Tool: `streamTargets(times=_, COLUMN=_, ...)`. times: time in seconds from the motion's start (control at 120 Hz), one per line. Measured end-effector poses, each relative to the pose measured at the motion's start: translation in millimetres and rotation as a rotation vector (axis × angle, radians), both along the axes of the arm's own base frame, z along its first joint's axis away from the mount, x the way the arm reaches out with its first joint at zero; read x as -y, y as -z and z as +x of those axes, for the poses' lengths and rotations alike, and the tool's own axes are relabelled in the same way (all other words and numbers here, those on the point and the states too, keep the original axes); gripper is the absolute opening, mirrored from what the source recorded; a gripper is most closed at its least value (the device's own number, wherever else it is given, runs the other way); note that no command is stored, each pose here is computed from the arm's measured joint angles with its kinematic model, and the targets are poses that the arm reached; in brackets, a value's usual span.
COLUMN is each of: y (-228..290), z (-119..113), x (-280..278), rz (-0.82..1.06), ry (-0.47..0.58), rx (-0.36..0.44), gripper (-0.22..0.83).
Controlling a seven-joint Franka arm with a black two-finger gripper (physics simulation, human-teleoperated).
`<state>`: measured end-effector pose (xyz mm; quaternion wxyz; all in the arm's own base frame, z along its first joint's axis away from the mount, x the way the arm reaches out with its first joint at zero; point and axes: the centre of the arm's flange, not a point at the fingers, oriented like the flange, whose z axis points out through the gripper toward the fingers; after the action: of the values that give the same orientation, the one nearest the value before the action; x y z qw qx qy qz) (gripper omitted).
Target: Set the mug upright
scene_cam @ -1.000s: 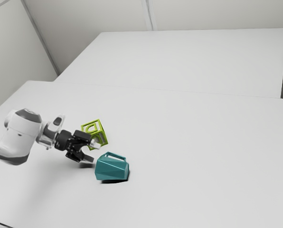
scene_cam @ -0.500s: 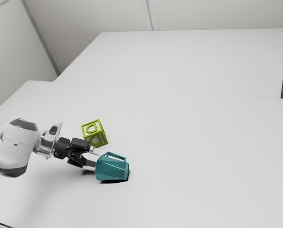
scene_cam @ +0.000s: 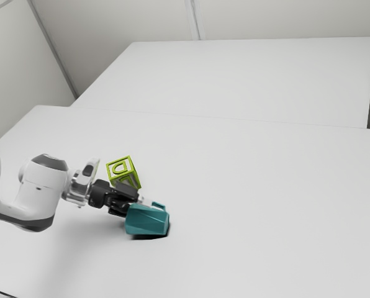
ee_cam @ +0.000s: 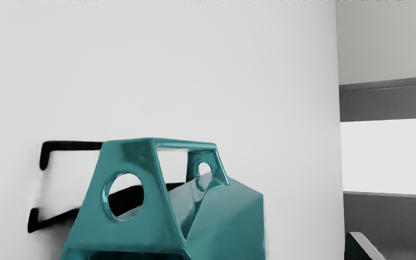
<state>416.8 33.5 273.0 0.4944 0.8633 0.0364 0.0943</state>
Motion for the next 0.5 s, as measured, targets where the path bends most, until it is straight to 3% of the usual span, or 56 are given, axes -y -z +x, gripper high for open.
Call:
streamTargets(times=0.092, y=0.0, z=0.2, x=-3.2, rz=0.002, ry=-0.014, rx=-0.003, gripper=0.14)
streamTargets(times=0.2, y=-0.3, z=-0.1, x=-9.2, rz=0.003, ry=-0.034, rx=-0.007, gripper=-0.01)
streamTargets(times=0.5, y=-2.7, z=2.0, x=-5.8, rz=0.006, ry=-0.036, rx=-0.019, gripper=-0.12)
